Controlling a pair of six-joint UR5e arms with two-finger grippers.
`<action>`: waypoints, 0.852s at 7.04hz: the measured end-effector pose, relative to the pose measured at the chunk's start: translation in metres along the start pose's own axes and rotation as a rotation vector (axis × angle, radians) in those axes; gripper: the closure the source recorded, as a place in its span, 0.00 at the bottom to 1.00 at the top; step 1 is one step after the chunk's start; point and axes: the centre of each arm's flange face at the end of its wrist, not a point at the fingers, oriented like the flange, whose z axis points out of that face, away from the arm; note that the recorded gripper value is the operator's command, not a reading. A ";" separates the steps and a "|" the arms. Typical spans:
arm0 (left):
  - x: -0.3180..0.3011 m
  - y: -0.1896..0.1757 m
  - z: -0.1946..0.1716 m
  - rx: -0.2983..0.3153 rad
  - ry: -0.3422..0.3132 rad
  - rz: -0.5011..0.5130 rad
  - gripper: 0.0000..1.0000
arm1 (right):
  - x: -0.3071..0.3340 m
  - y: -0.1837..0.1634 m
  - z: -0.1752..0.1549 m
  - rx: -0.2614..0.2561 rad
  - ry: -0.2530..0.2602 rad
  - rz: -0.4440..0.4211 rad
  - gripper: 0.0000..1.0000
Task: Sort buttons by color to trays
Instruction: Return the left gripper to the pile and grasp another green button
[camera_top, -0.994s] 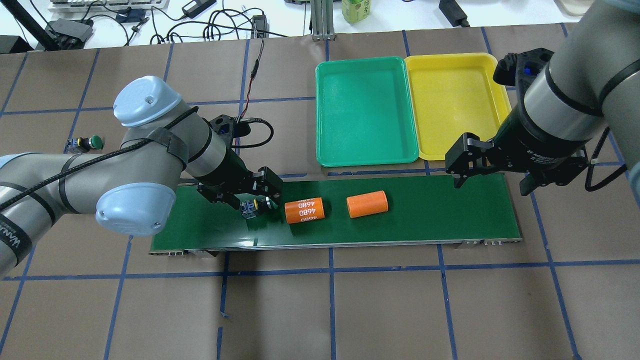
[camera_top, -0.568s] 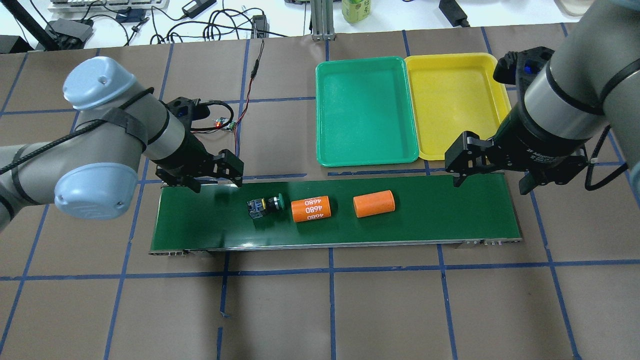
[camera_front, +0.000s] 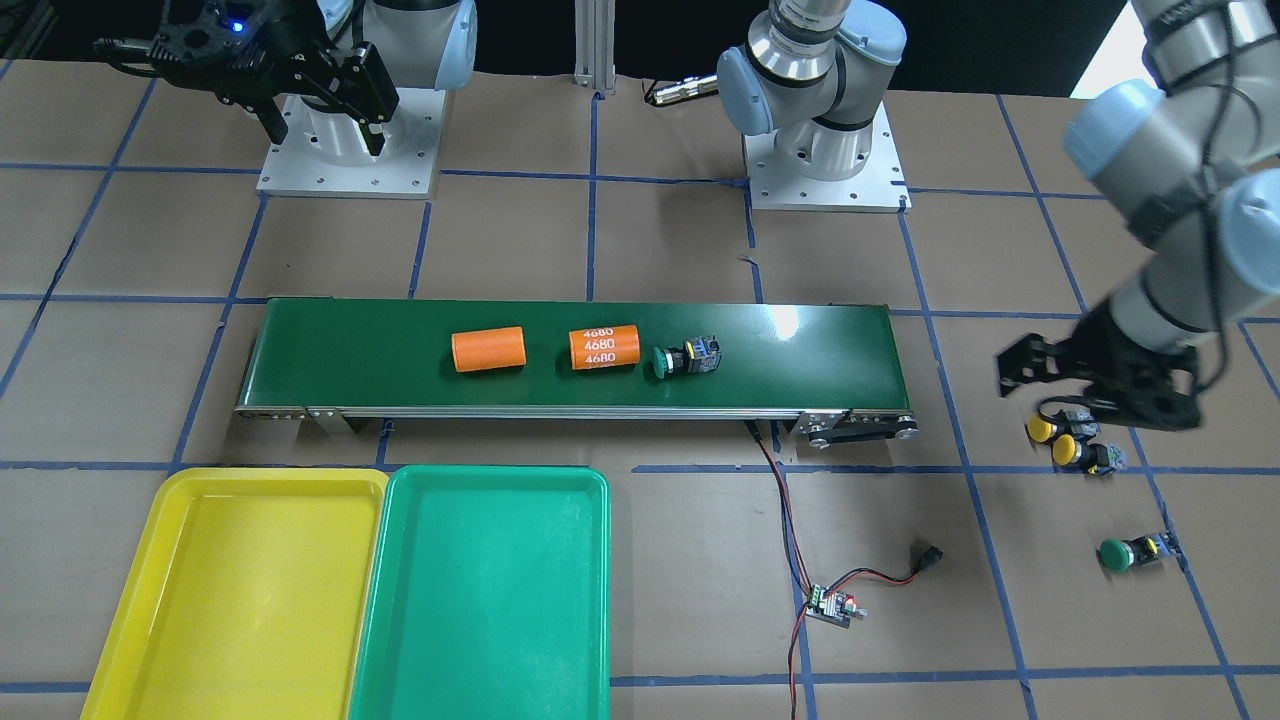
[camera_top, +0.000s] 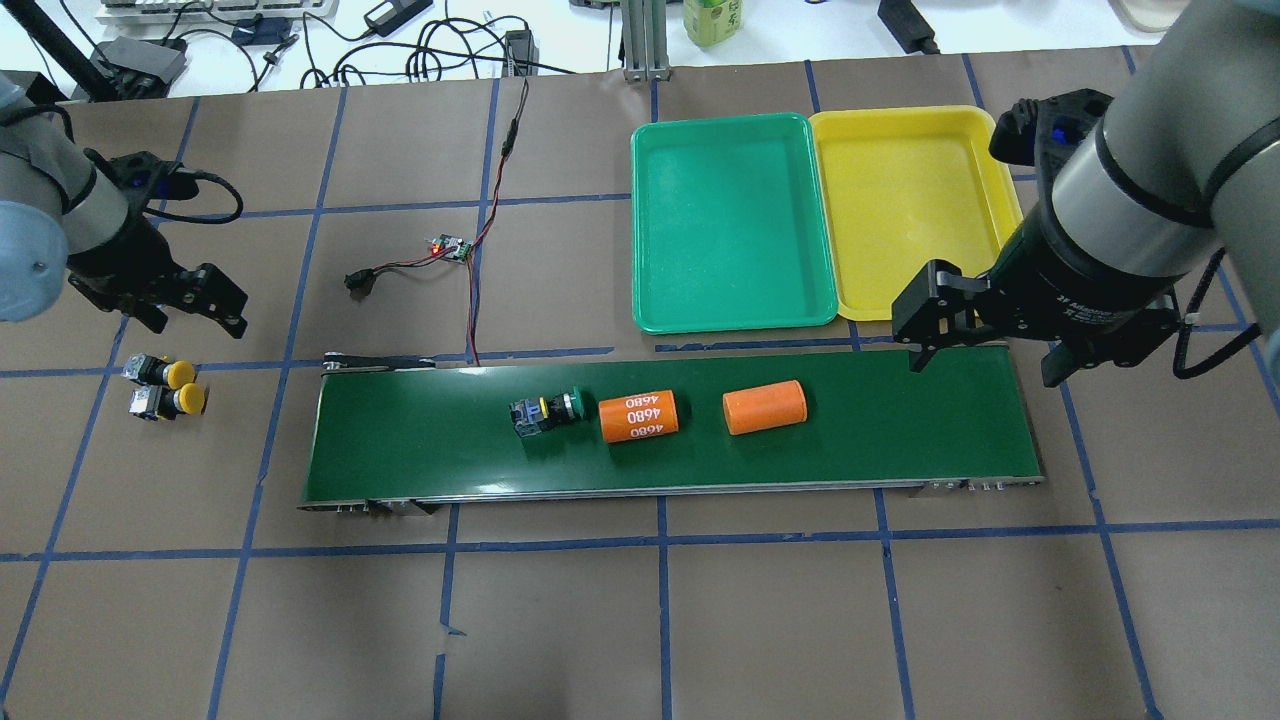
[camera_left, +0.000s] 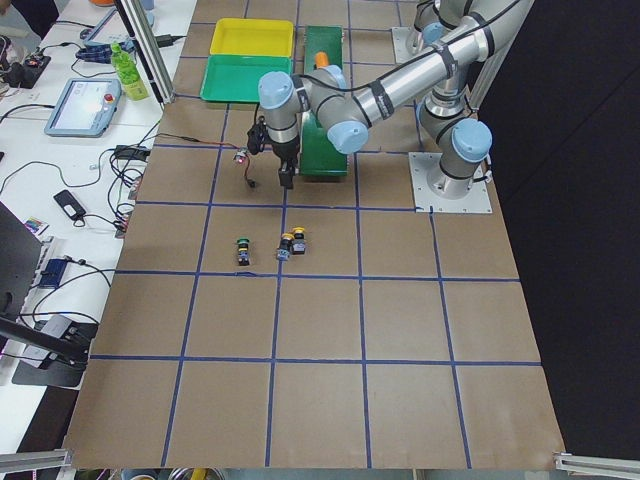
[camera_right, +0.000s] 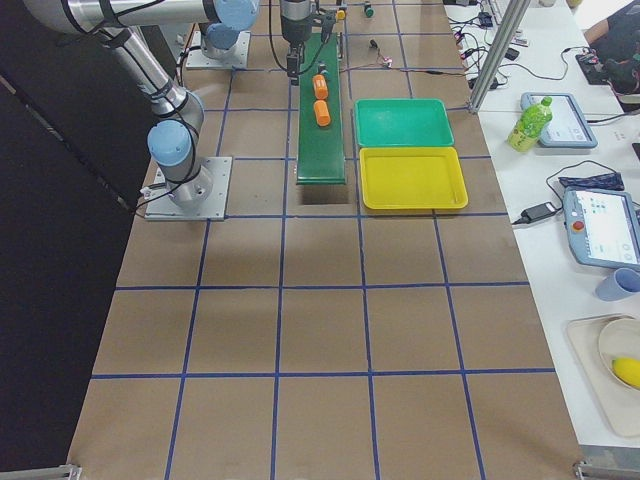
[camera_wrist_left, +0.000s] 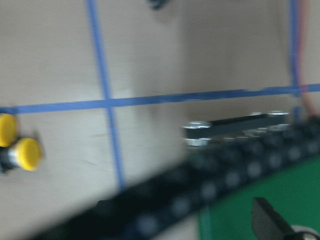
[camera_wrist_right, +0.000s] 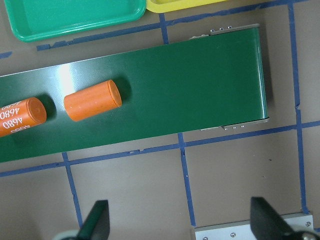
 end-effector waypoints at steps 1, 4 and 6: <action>-0.043 -0.026 0.001 0.004 -0.026 0.092 0.00 | 0.000 0.000 0.000 0.000 0.002 0.001 0.00; -0.124 -0.075 0.056 0.020 -0.065 0.399 0.00 | 0.001 0.000 0.001 -0.002 0.005 0.001 0.00; -0.143 -0.086 0.083 0.036 -0.095 0.537 0.00 | 0.001 0.001 -0.001 0.003 0.004 0.003 0.00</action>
